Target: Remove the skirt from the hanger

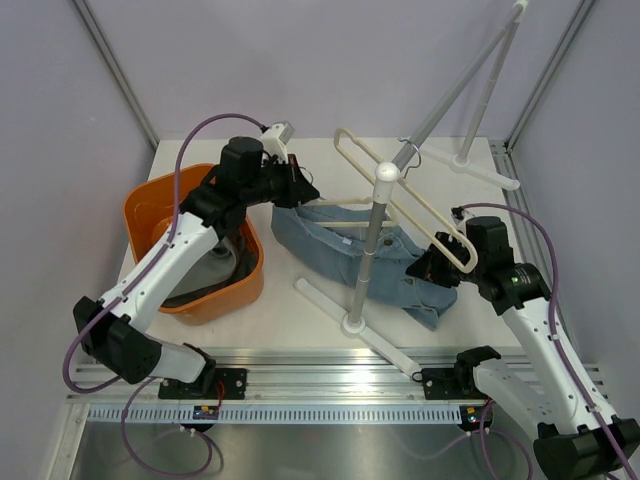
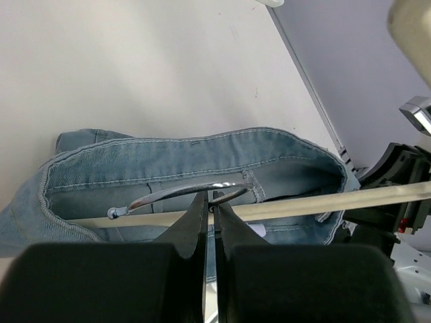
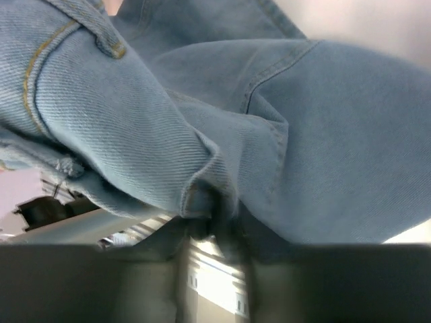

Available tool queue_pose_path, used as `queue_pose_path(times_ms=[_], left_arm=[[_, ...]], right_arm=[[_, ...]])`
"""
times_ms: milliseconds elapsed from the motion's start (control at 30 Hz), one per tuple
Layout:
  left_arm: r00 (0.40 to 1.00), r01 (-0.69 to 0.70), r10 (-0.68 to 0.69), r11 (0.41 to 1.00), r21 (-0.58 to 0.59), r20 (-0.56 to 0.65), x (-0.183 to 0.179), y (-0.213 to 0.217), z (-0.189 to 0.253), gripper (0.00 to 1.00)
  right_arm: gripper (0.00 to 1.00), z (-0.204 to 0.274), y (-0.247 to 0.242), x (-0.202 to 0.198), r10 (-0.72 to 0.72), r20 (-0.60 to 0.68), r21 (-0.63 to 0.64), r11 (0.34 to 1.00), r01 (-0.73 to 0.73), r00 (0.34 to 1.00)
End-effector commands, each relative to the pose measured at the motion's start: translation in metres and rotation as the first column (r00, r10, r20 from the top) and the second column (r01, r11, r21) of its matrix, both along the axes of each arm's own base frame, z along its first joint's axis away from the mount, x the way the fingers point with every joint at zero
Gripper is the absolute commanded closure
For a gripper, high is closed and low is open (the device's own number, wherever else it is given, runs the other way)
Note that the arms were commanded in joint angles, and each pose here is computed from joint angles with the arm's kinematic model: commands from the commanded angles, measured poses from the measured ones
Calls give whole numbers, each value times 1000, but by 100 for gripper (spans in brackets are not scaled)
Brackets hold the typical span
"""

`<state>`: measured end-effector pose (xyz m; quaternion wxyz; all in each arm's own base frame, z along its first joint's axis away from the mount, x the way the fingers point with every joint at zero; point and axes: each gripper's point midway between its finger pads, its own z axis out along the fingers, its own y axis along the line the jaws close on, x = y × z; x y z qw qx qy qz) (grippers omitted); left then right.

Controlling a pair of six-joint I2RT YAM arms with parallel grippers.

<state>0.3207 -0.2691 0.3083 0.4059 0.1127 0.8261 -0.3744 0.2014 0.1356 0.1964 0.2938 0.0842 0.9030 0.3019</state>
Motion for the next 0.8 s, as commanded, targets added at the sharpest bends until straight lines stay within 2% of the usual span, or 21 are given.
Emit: queue_pose_path(times_ms=[0,67,100,133,167,300,367,467,533,567,733,767], left_arm=[[989,-26,22,999,26,145,13,-7,35,100],[990,-31,24,998,47,142,14,-7,29,100],[990,-33,25,998,58,137,14,-6,24,100],[990,-34,25,997,64,137,14,-6,22,100],[991,-38,28,996,75,131,15,-5,18,100],[993,-21,2,988,154,121,17,-2,-2,100],[995,-2,-18,981,192,101,16,-1,-9,100],[996,24,-47,965,260,81,18,1,-19,100],[997,26,-48,956,291,68,21,2,-25,100],[997,16,-39,951,310,68,22,3,-25,100],[999,15,-29,942,336,36,31,-9,-36,100],[999,14,-30,942,337,41,33,-13,-32,100]], right_arm=[[44,8,-5,1,17,41,-28,999,-15,999],[26,14,-12,7,7,60,-82,997,-2,998],[10,16,-17,9,-5,61,-108,994,12,998],[1,18,-19,12,-3,71,-126,992,12,997],[1,21,-20,16,-13,75,-133,991,23,997],[0,18,-26,29,-16,91,-176,984,32,996],[1,21,-30,36,4,148,-202,979,26,989],[3,35,-17,41,98,259,-159,986,-58,961],[8,44,-5,44,147,306,-119,986,-115,941],[13,43,-3,47,156,301,-112,985,-128,941],[24,50,19,56,235,322,-43,971,-234,917],[30,50,21,58,241,324,-37,969,-243,915]])
